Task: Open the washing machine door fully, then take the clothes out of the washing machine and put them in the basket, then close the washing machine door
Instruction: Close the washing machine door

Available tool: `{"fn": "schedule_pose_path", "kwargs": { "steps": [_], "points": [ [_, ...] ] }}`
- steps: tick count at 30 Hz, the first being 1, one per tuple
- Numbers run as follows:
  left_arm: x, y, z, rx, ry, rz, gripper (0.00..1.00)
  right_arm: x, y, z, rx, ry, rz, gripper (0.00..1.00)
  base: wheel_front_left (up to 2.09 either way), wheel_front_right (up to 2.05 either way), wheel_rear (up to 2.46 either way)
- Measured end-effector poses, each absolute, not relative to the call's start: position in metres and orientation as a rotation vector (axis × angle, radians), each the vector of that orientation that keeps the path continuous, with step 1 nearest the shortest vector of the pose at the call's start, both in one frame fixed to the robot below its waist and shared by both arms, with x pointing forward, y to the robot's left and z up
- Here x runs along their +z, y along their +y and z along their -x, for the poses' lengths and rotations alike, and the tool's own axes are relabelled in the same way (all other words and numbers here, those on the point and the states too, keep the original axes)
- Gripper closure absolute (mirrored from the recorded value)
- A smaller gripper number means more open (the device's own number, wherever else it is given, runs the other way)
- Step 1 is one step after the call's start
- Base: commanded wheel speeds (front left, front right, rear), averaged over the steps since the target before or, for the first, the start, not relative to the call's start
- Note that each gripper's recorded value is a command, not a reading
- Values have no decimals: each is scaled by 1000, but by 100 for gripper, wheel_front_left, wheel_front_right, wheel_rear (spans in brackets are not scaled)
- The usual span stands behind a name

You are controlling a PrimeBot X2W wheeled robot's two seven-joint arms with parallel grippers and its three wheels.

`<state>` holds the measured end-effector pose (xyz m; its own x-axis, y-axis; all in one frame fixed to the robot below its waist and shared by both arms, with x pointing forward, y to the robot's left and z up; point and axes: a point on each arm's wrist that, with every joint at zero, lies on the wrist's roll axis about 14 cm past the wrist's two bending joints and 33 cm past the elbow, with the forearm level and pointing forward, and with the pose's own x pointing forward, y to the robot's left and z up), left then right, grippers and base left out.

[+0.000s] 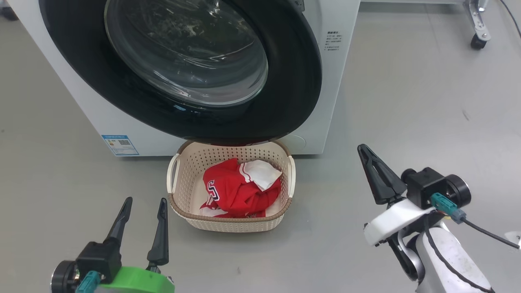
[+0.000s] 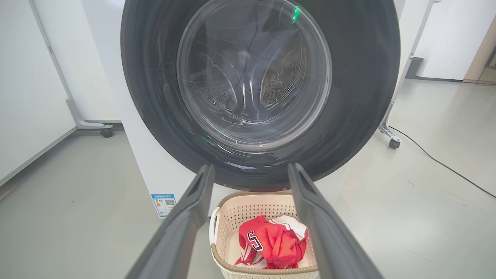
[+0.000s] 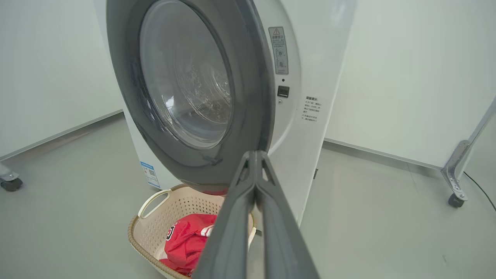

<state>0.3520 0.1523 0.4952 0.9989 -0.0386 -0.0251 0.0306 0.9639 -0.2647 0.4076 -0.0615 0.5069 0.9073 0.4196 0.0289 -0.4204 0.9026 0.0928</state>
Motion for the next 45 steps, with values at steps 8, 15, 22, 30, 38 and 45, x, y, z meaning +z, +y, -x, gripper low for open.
{"fn": "schedule_pose_path", "kwargs": {
  "steps": [8, 15, 22, 30, 38, 45],
  "points": [
    [494, 158, -361, -12, 23, 267, 0, 502, -22, -430, 552, 19, -89, 100, 0, 0, 0],
    [494, 159, -375, -10, 15, 265, 0, 498, -1, -459, 613, 31, -63, 100, 0, 0, 0],
    [487, 161, -386, 0, 22, 266, 0, 485, 9, -490, 640, 53, -34, 100, 0, 0, 0],
    [478, 167, -393, 24, 36, 258, 0, 469, 20, -515, 678, 87, 1, 100, 0, 0, 0],
    [469, 174, -399, 44, 52, 247, 0, 451, 34, -534, 711, 116, 21, 100, 0, 0, 0],
    [462, 181, -402, 66, 65, 240, 0, 440, 45, -545, 739, 131, 36, 100, 0, 0, 0]
  ]
}}
